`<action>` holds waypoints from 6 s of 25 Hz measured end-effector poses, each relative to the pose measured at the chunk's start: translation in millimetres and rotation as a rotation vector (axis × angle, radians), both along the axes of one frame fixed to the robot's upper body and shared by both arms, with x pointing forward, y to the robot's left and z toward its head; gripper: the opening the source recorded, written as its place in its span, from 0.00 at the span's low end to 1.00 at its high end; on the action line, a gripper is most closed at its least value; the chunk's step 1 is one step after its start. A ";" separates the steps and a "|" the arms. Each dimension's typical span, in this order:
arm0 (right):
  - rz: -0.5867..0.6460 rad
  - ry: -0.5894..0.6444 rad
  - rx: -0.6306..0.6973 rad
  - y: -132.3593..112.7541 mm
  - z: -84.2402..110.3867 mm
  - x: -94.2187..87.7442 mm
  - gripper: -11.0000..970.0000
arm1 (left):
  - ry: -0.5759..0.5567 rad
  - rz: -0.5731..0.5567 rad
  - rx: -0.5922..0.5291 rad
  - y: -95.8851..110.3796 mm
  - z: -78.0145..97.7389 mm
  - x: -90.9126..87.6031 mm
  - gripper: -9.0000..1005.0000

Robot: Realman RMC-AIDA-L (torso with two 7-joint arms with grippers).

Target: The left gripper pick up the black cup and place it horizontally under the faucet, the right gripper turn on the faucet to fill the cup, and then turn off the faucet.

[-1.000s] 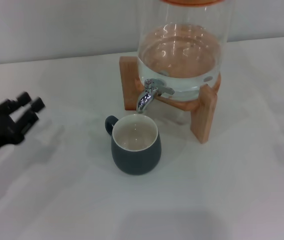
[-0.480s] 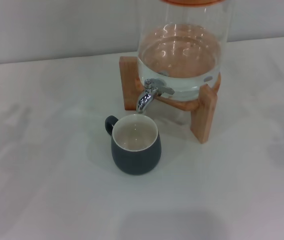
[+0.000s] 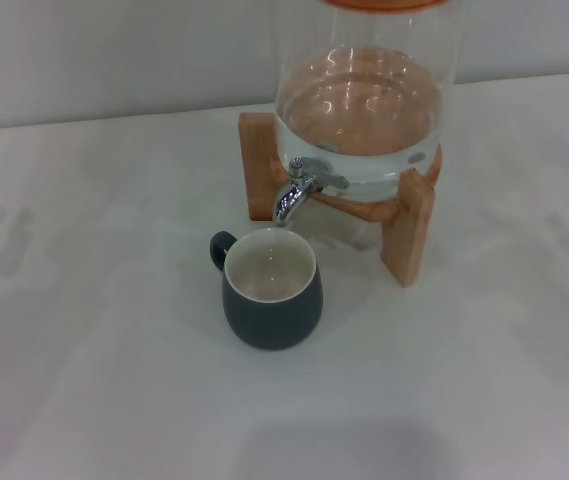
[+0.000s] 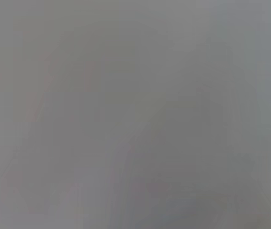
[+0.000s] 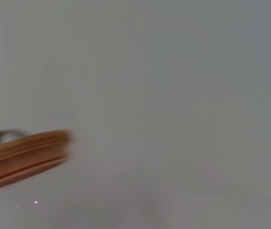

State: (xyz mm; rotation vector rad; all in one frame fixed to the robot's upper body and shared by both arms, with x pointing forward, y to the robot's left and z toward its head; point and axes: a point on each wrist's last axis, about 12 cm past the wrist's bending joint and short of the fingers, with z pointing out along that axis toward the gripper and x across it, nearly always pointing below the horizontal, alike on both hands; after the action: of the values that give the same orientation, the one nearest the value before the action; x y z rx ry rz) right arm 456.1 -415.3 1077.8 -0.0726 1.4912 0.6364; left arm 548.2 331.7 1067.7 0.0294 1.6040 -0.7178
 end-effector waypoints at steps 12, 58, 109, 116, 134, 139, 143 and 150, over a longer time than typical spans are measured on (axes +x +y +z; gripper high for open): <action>0.458 0.074 -0.085 51.0 20.4 3.5 0.83 | 0.032 0.029 0.006 3.7 -3.0 1.9 0.39; 0.637 0.146 -0.206 152.8 50.8 71.0 0.83 | 0.080 0.098 0.001 18.9 -9.4 -3.5 0.39; 0.908 0.084 -0.202 173.4 54.7 40.8 0.83 | 0.097 0.134 0.019 29.5 -12.1 -8.1 0.39; 0.925 0.081 -0.206 179.0 52.9 40.7 0.83 | 0.087 0.116 0.021 27.3 -10.5 -7.8 0.39; 0.954 0.058 -0.202 195.1 57.2 45.6 0.83 | 0.042 0.082 0.032 25.7 0.7 -1.3 0.39; 0.945 0.060 -0.203 195.2 56.8 47.0 0.83 | 0.020 0.054 0.029 22.2 3.1 -2.2 0.39; 0.930 0.065 -0.204 194.6 56.0 48.7 0.83 | 0.012 0.047 0.025 21.1 4.0 -2.4 0.39; 0.894 0.068 -0.199 194.1 55.7 52.7 0.83 | -0.018 0.055 -0.006 22.6 7.1 -5.4 0.39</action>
State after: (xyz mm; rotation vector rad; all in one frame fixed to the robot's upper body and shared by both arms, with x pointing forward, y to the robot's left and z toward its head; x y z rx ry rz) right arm 508.8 -221.3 1133.5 -0.9150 1.5522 1.1986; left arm 542.8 354.3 1074.7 -0.0120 1.5798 -0.6781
